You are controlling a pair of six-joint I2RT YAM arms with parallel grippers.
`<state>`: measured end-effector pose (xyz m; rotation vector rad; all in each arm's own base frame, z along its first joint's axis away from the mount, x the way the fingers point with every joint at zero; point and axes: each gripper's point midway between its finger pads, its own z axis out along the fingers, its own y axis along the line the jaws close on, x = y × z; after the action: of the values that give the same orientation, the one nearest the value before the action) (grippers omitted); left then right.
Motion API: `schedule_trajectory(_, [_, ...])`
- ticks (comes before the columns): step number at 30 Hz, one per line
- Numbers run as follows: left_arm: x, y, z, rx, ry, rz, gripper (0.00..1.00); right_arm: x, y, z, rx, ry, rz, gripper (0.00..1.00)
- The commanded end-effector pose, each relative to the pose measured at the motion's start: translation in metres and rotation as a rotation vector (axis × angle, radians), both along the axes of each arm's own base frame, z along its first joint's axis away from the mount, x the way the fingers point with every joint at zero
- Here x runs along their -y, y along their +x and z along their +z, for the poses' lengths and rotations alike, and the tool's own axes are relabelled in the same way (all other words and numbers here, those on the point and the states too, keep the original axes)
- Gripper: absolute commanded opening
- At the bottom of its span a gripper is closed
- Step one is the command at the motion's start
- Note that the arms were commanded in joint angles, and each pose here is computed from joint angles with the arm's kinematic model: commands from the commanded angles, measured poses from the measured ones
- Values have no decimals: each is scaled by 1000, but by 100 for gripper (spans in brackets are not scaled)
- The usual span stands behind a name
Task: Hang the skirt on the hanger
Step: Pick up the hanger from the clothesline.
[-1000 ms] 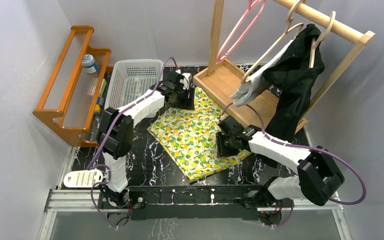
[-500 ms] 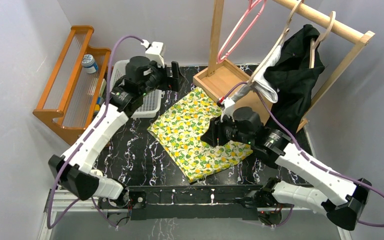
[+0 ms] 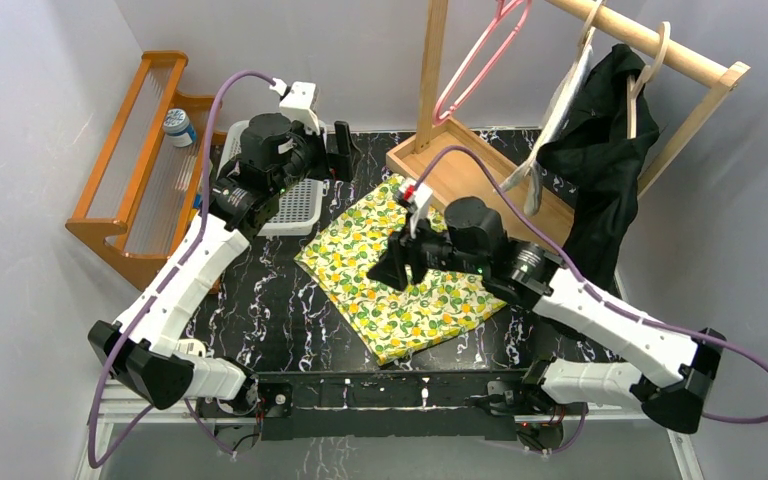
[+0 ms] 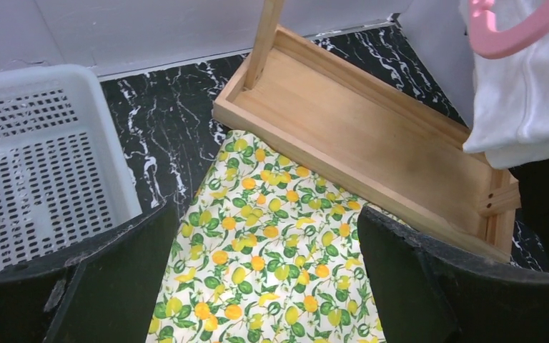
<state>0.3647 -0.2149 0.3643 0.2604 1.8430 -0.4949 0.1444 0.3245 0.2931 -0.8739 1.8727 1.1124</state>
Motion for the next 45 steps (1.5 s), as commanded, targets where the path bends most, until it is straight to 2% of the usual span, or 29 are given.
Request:
schedule_trajectory(1, [-27,1,18,31,-12,116,98,-18,32,85,199,134,-82,57])
schedule_trajectory(3, [-42,3,20,25,-12,176,98,-15,53,105,246,137,-188,58])
schedule_trajectory(8, [-62,0,17,-36,-34,232,98,23,118,166,344,134,-618,59])
schedule_trajectory(11, [-61,-7,12,-61,-47,211,98,46,140,199,399,144,-801,59])
schedule_trajectory(15, [-56,-16,-5,-113,-75,186,98,74,162,229,437,145,-987,66])
schedule_trajectory(20, [-42,-28,-25,-200,-137,135,98,107,209,234,383,82,-1118,70])
schedule_trajectory(23, [-40,-34,-38,-242,-156,127,98,123,221,237,406,53,-1163,74])
schedule_trajectory(30, [-36,-47,-53,-297,-192,111,98,129,269,219,425,-4,-1123,78])
schedule_trajectory(33, [-33,-50,-53,-312,-208,93,98,132,284,219,423,-15,-1144,79])
schedule_trajectory(36, [-29,-53,-56,-331,-231,80,98,139,304,198,397,-65,-1204,78])
schedule_trajectory(37, [-29,-55,-59,-338,-236,80,98,144,308,187,402,-97,-1236,75])
schedule_trajectory(39, [-28,-56,-64,-346,-239,78,98,149,312,181,418,-134,-1264,62])
schedule_trajectory(42, [-25,-54,-68,-357,-235,71,98,164,311,191,480,-161,-1321,33])
schedule_trajectory(43, [-24,-52,-69,-360,-237,68,98,171,312,194,507,-176,-1360,20])
schedule_trajectory(45, [-22,-50,-71,-364,-236,65,98,181,306,211,547,-158,-1405,4])
